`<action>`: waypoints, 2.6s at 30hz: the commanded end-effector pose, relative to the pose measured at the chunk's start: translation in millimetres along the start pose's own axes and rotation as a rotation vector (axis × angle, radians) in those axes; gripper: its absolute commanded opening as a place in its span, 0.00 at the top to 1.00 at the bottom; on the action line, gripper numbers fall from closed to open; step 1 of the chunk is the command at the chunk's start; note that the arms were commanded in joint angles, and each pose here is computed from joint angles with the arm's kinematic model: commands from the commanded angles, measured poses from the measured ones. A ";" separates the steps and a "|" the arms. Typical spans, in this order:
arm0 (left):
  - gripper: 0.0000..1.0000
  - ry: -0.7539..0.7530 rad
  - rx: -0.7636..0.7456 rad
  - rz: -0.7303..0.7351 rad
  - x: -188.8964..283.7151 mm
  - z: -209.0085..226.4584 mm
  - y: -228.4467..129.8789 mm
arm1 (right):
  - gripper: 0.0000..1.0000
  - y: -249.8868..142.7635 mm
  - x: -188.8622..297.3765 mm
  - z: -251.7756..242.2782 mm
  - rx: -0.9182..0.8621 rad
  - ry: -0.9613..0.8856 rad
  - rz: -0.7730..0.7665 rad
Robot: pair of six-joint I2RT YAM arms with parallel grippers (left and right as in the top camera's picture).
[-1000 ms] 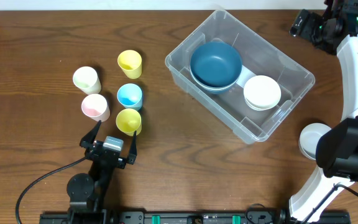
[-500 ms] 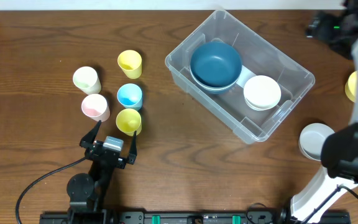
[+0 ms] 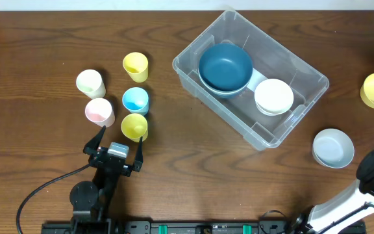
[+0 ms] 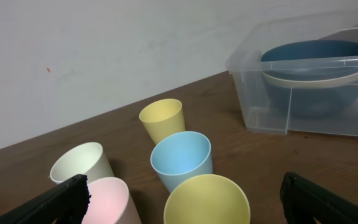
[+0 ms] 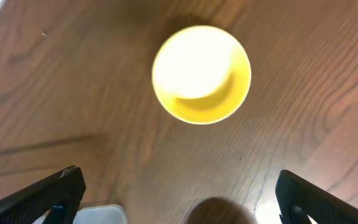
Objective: Pack container
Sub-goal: 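Reach the right gripper right to the yellow cup at the table edge, then grasp the yellow cup rim with the right gripper and lift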
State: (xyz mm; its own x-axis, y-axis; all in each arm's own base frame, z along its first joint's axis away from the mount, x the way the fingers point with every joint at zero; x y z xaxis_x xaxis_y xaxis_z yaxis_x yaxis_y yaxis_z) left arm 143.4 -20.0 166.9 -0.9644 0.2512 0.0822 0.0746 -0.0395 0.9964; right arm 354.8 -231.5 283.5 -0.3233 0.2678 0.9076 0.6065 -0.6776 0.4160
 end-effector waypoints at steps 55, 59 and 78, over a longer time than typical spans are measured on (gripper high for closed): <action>0.02 -0.009 0.005 0.044 -0.9 -0.3 -11.0 | 0.21 -40.0 -163.5 -70.9 -0.501 -0.097 0.125; 0.02 -0.009 0.005 0.044 -0.9 -0.3 -11.0 | 0.37 -39.5 -163.4 -76.2 -0.512 -0.101 0.123; 0.02 -0.009 0.005 0.044 -0.9 -0.3 -11.0 | 0.99 -41.5 -162.6 -90.4 -0.541 -0.119 0.139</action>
State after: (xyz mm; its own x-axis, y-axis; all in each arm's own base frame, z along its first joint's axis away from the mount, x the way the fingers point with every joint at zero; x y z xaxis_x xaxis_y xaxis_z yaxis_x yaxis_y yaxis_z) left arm 143.4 -20.0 166.9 -0.9644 0.2512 0.0822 0.0746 -0.0395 0.9964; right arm 319.6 -307.1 116.7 -0.1863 0.2040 0.9611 0.1708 -0.9566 0.2362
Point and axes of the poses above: each gripper's point midway between its finger pads, its own x axis back along the fingers, its own z axis along the line the jaws close on, y = z × x, the point moved 10 cm from there along x, back along the fingers, and after that the axes turned 12 degrees about x, right-handed, at the moved point
